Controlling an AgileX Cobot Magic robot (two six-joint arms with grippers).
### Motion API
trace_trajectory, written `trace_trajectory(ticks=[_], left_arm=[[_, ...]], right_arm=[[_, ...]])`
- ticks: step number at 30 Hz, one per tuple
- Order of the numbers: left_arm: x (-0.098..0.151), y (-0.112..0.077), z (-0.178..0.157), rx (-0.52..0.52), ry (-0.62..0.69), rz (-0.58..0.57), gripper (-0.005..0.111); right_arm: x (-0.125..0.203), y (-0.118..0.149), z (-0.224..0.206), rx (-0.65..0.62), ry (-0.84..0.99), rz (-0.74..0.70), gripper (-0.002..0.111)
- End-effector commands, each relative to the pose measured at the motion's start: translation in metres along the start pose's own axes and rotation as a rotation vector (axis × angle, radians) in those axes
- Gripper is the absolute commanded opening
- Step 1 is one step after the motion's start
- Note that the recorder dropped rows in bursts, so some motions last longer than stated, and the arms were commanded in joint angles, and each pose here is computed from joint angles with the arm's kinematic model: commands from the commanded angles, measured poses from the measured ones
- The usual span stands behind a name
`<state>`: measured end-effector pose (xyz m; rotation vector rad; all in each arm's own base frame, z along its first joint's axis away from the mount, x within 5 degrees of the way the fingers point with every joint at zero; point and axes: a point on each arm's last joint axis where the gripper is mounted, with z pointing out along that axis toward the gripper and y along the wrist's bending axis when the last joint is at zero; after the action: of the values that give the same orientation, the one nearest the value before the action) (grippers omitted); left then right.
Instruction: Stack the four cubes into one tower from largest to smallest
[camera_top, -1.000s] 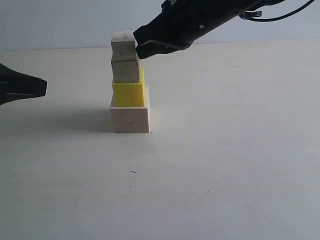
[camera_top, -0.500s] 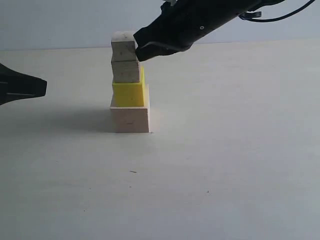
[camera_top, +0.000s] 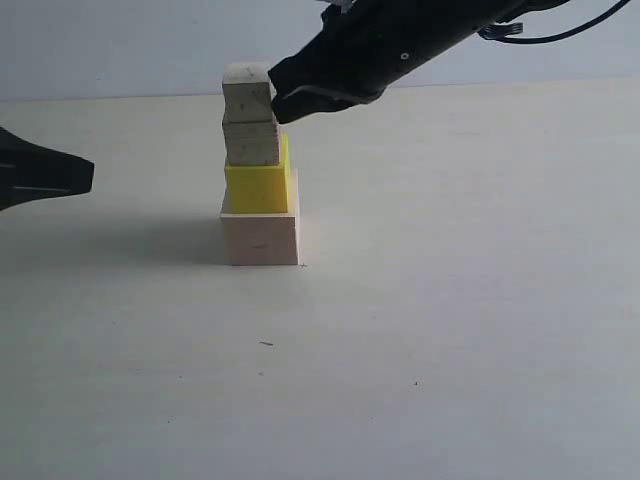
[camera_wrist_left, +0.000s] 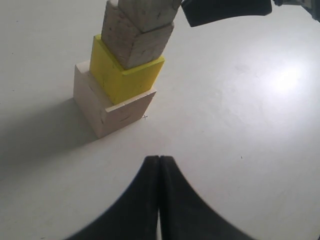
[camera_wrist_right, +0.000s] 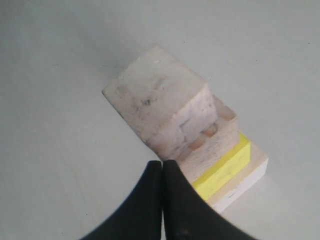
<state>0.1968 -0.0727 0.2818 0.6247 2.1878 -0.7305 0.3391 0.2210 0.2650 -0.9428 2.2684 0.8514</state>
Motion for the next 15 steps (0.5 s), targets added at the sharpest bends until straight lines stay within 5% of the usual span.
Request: trace_trajectory(ticks=[1,15], left_arm=[[0.0001,-0.0022,-0.0004,0.015,-0.004,-0.005,0.000],[0.0000,-0.0023,-0.0004,0.015,-0.006,-0.007,0.000]], right_arm=[[0.0001,-0.0043,-0.0007,0.045,0.005,0.004,0.000],[-0.0035,-0.0032,-0.0008,0.033,-0.035,0.023,0.000]])
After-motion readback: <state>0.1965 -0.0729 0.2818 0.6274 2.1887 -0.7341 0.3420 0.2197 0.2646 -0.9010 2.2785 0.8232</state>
